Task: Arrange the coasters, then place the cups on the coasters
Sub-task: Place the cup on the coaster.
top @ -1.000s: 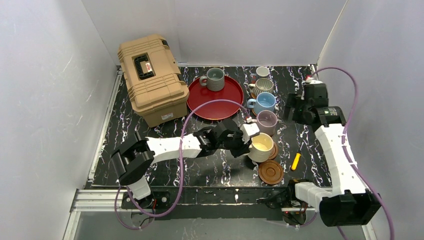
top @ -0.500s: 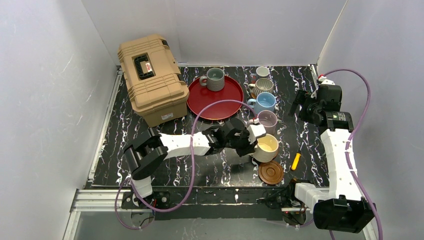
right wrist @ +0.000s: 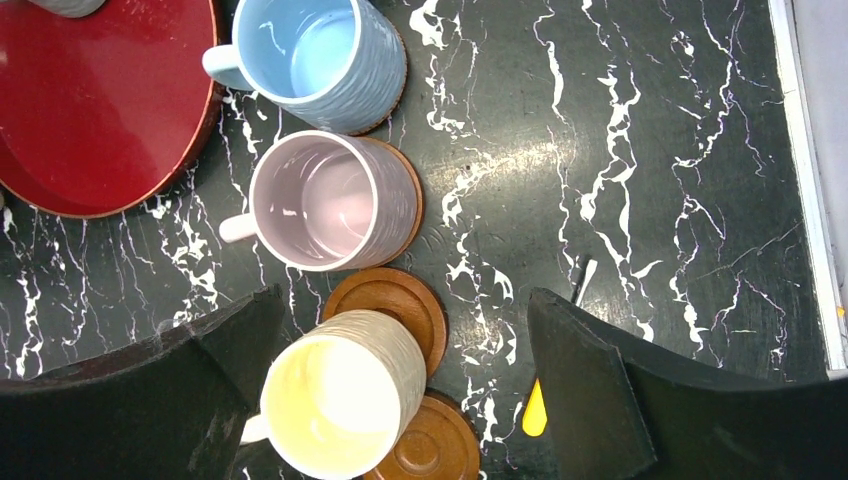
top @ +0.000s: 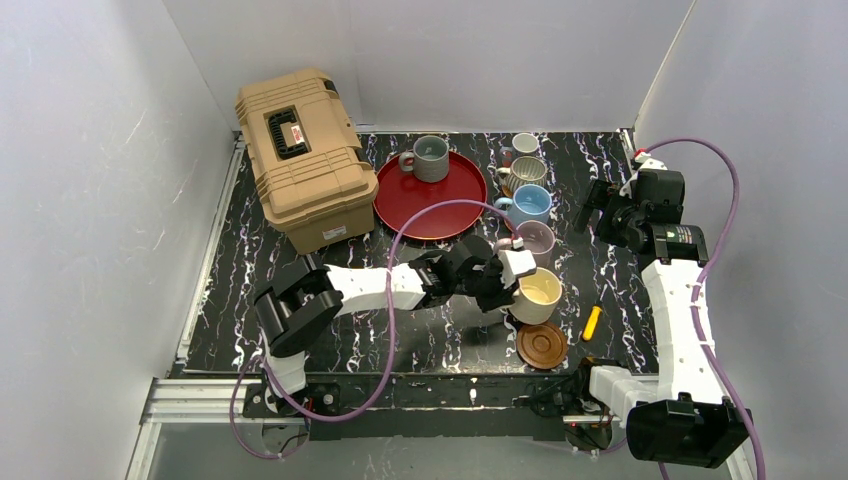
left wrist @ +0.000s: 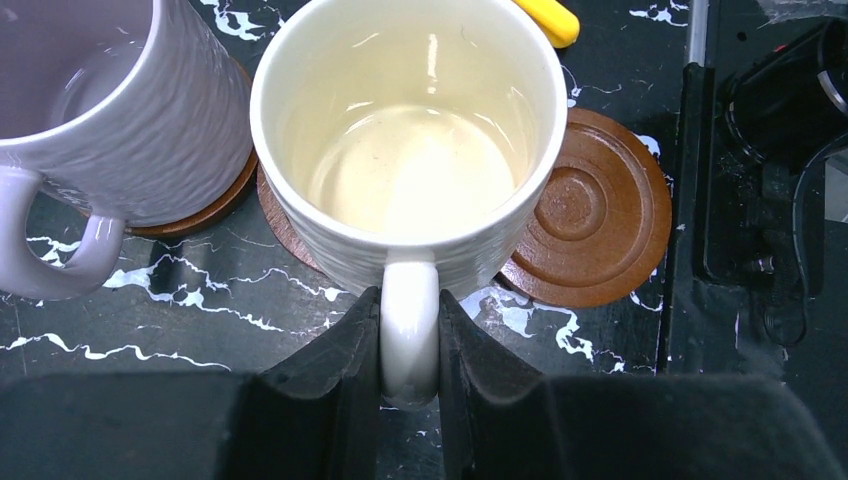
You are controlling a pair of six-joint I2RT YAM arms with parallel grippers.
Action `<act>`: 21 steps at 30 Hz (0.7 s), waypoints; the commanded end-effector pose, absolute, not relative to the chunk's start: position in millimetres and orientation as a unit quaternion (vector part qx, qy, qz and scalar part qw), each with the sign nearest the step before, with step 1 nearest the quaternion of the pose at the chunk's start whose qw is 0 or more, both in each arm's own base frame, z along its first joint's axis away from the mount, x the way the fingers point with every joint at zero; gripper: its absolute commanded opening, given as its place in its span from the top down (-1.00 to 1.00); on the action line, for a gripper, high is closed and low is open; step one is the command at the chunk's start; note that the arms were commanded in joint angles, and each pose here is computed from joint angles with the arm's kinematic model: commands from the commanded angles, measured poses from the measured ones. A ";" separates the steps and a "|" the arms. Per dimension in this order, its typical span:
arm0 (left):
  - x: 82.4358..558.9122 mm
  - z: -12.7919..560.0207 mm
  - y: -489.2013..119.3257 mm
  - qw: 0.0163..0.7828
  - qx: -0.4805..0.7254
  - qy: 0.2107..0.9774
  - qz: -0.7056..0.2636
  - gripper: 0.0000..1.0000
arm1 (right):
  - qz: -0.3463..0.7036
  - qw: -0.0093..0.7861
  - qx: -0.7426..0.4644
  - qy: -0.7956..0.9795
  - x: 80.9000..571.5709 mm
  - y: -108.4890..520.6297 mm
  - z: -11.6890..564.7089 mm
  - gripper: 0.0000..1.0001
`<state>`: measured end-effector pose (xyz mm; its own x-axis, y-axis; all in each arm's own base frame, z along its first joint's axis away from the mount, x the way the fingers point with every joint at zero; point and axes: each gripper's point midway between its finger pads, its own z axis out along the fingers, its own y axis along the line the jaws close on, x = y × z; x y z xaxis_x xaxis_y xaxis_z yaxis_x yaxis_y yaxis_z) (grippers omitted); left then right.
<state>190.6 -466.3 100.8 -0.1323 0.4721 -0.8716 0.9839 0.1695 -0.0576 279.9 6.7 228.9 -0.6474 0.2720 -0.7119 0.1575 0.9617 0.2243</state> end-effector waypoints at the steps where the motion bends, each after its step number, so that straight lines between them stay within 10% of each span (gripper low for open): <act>1: 199.8 153.8 -493.6 0.434 0.540 0.611 -0.383 1.00 | 0.085 0.431 0.109 0.892 283.8 10.6 244.5 -1.00; 21: 213.9 141.2 -493.0 0.421 0.538 0.618 -0.388 1.00 | 0.093 0.429 0.105 0.892 279.7 14.0 243.5 -1.00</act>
<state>200.7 -467.6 85.7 -0.1488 0.4815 -0.8637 0.9838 0.1607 -0.0799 277.5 12.1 233.8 -0.6407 0.2710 -0.7184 0.1318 0.9606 0.2448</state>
